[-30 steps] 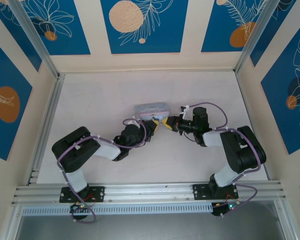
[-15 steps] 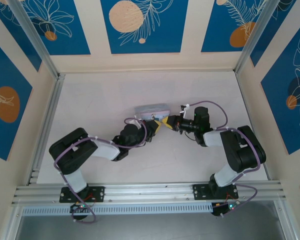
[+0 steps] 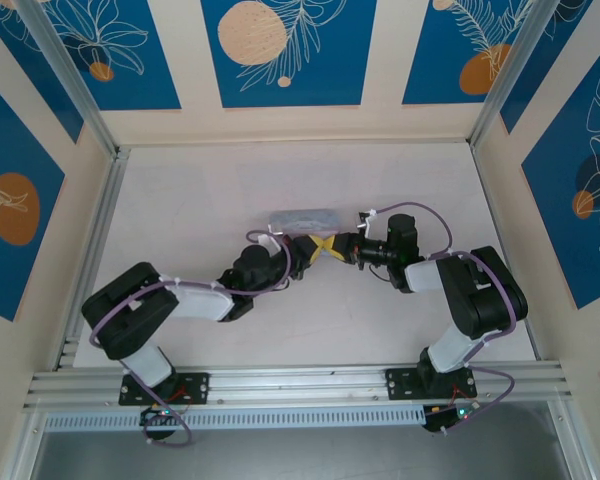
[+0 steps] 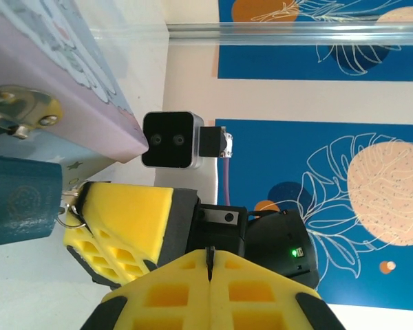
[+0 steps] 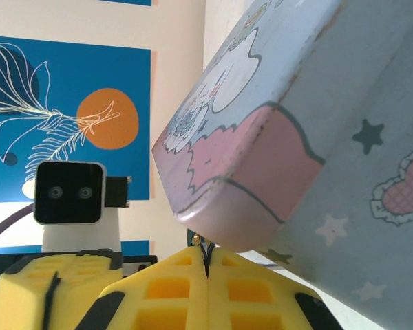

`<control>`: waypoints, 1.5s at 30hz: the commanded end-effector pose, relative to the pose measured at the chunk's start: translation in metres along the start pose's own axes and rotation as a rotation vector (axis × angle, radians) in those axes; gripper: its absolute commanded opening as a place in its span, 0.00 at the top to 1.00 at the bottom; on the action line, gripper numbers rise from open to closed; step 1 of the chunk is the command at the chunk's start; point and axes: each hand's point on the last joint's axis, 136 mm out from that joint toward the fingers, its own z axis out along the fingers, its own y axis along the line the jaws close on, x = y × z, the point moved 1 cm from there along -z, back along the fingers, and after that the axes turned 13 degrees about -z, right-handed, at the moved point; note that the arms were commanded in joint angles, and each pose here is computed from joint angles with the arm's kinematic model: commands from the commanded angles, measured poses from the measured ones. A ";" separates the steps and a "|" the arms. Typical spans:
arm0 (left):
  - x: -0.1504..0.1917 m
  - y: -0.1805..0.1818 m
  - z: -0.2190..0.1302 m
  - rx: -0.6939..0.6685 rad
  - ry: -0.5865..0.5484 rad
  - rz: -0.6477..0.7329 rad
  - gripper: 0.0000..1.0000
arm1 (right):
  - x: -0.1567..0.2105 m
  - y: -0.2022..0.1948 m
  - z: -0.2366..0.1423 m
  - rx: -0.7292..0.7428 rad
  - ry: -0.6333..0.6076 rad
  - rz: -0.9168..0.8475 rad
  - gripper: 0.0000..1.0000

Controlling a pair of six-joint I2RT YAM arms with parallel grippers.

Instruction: Unlock the padlock with the key

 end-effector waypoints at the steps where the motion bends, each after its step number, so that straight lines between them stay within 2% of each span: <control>1: -0.007 -0.002 -0.012 -0.042 -0.026 0.084 1.00 | 0.003 -0.003 0.000 0.002 0.009 -0.009 1.00; 3: -0.012 0.002 -0.020 -0.087 -0.055 0.118 0.98 | 0.004 -0.004 0.001 0.008 0.012 -0.005 1.00; 5: -0.015 0.008 -0.029 -0.147 -0.078 0.161 0.90 | 0.005 -0.005 0.002 0.012 0.017 -0.005 1.00; 10: -0.024 0.013 -0.052 -0.247 -0.139 0.232 0.62 | 0.013 -0.010 0.007 0.023 0.038 0.007 1.00; 13: -0.029 0.023 -0.060 -0.293 -0.166 0.221 0.50 | 0.017 -0.014 0.010 0.027 0.050 0.014 1.00; 15: -0.030 0.032 -0.062 -0.308 -0.167 0.203 0.46 | 0.020 -0.017 0.013 0.029 0.058 0.018 1.00; 21: -0.032 0.061 -0.058 -0.353 -0.157 0.193 0.43 | 0.031 -0.026 0.017 0.043 0.078 0.033 1.00; 30: -0.039 0.093 -0.061 -0.383 -0.189 0.208 0.46 | 0.042 -0.036 0.024 0.059 0.104 0.052 1.00; 45: -0.045 0.111 -0.049 -0.336 -0.221 0.197 0.49 | 0.048 -0.044 0.032 0.066 0.120 0.068 1.00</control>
